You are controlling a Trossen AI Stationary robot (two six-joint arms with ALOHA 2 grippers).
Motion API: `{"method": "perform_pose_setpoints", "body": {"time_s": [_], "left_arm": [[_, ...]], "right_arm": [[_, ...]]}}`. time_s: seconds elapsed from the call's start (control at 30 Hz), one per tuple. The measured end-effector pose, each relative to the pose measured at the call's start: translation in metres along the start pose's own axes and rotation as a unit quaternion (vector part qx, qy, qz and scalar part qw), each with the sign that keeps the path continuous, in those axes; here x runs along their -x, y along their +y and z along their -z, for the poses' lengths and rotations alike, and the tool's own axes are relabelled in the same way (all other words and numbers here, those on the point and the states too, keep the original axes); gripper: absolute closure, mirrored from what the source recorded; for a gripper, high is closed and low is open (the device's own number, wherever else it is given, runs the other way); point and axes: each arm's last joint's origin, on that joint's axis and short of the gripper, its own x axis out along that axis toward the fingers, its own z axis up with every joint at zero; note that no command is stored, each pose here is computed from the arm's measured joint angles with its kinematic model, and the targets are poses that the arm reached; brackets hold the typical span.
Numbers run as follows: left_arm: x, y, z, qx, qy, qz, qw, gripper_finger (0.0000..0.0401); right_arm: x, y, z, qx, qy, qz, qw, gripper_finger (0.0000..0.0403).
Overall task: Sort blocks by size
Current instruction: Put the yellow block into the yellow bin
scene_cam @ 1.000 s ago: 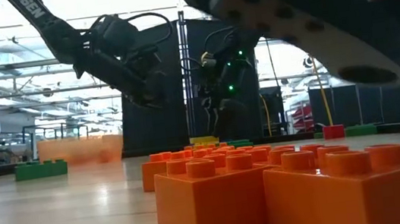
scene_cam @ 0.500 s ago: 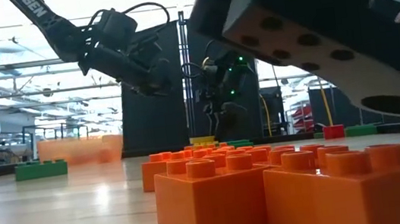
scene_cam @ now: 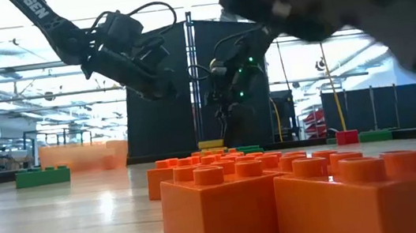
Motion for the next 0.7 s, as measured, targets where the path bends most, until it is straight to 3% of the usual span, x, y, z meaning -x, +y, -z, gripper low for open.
{"method": "perform_pose_setpoints", "body": {"time_s": [0.27, 0.4, 0.57, 0.7], "left_arm": [[0.0, 0.0, -0.001, 0.003, -0.003, -0.002, 1.0, 0.0234], [0.0, -0.001, 0.001, -0.003, 0.007, 0.001, 1.0, 0.0234], [0.001, -0.012, 0.002, -0.103, 0.015, 0.021, 0.994, 0.0234], [0.003, -0.029, -0.001, -0.186, 0.005, 0.046, 0.981, 0.0234]], "right_arm": [[0.044, 0.008, -0.015, -0.041, -0.028, 0.01, 0.999, 0.0312], [0.063, 0.022, -0.019, -0.059, -0.047, -0.049, 0.996, 0.0312], [0.067, 0.045, -0.018, -0.063, -0.096, -0.163, 0.98, 0.0312], [0.062, 0.066, -0.01, -0.061, -0.113, -0.208, 0.97, 0.0312]]}}
